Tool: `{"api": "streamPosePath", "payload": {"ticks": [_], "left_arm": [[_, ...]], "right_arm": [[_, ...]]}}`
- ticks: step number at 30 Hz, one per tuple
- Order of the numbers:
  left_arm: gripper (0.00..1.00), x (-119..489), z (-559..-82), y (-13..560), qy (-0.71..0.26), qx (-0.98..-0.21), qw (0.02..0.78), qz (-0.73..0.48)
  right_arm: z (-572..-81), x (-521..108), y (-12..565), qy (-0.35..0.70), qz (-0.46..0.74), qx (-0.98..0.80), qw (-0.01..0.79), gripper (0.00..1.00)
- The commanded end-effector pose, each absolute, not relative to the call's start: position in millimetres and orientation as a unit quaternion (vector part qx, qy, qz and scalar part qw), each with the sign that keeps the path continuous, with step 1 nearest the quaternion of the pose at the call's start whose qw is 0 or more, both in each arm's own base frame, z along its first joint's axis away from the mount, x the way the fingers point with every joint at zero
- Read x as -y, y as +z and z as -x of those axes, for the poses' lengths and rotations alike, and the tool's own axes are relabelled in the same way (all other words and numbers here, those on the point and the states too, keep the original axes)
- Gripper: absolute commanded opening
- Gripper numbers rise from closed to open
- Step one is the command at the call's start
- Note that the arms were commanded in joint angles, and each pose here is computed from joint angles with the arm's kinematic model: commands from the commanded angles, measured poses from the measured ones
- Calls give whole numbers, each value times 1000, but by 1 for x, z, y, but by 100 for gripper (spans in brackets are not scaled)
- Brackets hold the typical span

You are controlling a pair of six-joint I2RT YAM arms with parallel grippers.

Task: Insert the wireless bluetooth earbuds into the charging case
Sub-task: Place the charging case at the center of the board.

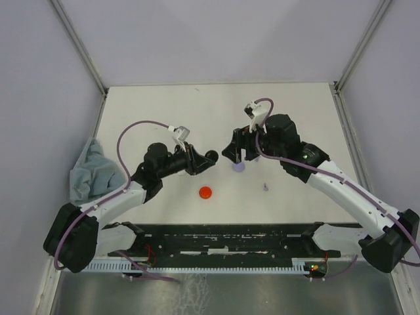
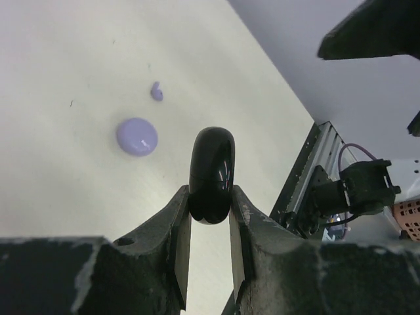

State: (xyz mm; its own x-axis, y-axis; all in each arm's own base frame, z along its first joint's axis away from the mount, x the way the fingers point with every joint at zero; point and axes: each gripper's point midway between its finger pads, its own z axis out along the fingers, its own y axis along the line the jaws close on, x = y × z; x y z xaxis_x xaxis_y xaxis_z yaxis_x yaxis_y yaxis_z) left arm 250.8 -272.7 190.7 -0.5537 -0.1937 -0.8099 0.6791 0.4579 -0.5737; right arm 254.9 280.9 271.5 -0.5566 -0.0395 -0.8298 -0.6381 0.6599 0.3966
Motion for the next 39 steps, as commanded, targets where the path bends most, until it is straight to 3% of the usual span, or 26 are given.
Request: {"api": "streamPosePath", "payload": {"ticks": [1, 10, 17, 23, 30, 35, 37, 39], "left_arm": [[4, 262, -274, 166, -449, -793, 403, -85], [13, 253, -305, 76, -367, -894, 255, -6], [23, 244, -328, 38, -331, -921, 203, 30], [45, 228, -330, 23, -289, -938, 187, 44], [61, 205, -316, 14, -239, -953, 177, 52], [84, 194, -314, 30, -217, -955, 199, 44], [99, 187, -315, 40, -204, -954, 215, 40], [100, 183, -316, 51, -199, -952, 231, 33]], "right_arm": [[-273, -241, 252, 256, 156, -839, 455, 79], [-269, -211, 212, 180, 139, -876, 425, 80], [-269, -202, 196, 151, 140, -886, 415, 79], [-270, -198, 181, 126, 153, -897, 396, 79], [-276, -217, 166, 127, 212, -902, 355, 81], [-285, -223, 154, 100, 276, -902, 316, 81], [-289, -226, 152, 92, 300, -901, 301, 81], [-292, -227, 147, 80, 320, -901, 283, 81]]}}
